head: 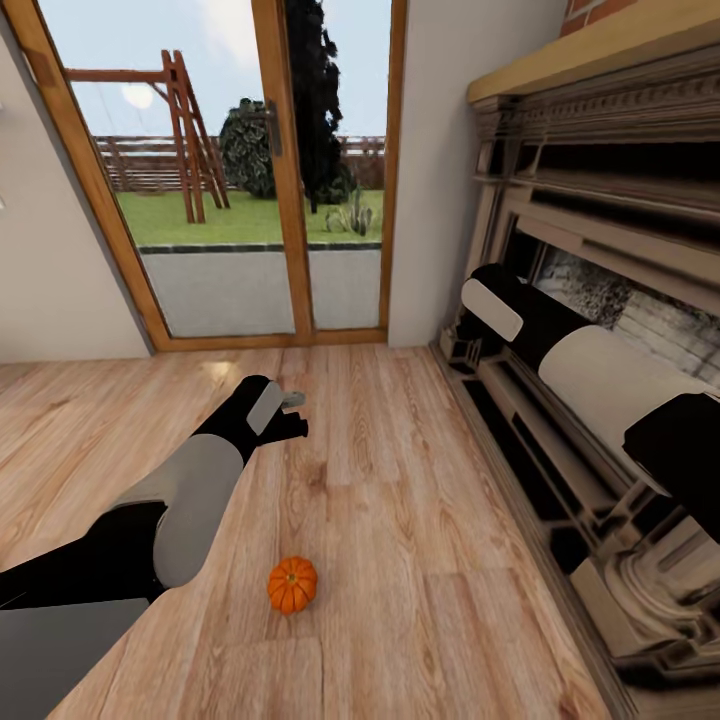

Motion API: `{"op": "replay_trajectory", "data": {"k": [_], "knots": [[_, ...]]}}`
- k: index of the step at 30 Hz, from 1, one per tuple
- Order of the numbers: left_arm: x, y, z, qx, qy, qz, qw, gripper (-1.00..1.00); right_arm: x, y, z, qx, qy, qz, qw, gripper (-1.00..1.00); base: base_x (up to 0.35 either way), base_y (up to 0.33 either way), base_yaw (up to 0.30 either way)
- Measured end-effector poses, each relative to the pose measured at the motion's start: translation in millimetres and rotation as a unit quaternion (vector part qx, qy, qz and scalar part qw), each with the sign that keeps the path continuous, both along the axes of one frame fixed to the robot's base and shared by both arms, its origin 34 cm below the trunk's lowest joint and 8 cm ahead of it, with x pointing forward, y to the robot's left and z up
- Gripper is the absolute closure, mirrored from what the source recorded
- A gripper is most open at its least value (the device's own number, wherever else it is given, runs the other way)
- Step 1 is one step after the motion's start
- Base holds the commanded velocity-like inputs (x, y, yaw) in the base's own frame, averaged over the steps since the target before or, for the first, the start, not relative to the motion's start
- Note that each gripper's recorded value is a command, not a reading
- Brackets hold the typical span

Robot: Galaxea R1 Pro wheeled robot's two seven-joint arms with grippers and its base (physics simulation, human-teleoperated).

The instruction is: Place each of the two pumpkins and all three candles from the living room inside a cabinet in the living room (use any cabinet), then make sure every cabinet is closed, and position the cauldron so it is next to a table in the living room.

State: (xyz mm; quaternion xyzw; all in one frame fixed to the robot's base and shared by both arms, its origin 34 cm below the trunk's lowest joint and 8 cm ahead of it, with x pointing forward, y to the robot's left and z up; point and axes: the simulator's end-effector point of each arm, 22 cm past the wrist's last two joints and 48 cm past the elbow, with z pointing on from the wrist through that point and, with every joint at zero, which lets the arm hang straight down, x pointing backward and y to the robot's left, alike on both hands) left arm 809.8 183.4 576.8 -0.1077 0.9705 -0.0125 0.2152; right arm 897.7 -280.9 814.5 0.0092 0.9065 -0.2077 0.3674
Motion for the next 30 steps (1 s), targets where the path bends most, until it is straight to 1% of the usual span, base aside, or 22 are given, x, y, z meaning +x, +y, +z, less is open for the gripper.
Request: {"op": "replay_trajectory", "data": {"k": [10,15,21,30], "knots": [[-4.8,5.5,-22.0,0.004,0.000,0.003,1.0000,-1.00,-5.3,1.2,-21.3,0.000,0.000,0.001,1.0000,-1.00,0.000,0.000,0.000],[-7.5,6.8,-33.1,0.004,0.000,0.004,1.0000,-1.00,-6.1,5.6,-19.5,-0.001,-0.007,0.008,0.9999,-1.00,0.000,0.000,0.000],[-11.1,7.3,-46.6,0.006,0.000,0.004,1.0000,-1.00,-10.0,7.8,-24.9,-0.004,-0.004,0.014,0.9999,-1.00,0.000,0.000,0.000],[-17.6,5.4,-68.3,0.004,0.002,0.003,1.0000,-1.00,-13.8,5.7,-35.8,-0.003,-0.010,0.012,0.9999,-1.00,0.000,0.000,0.000]]}}
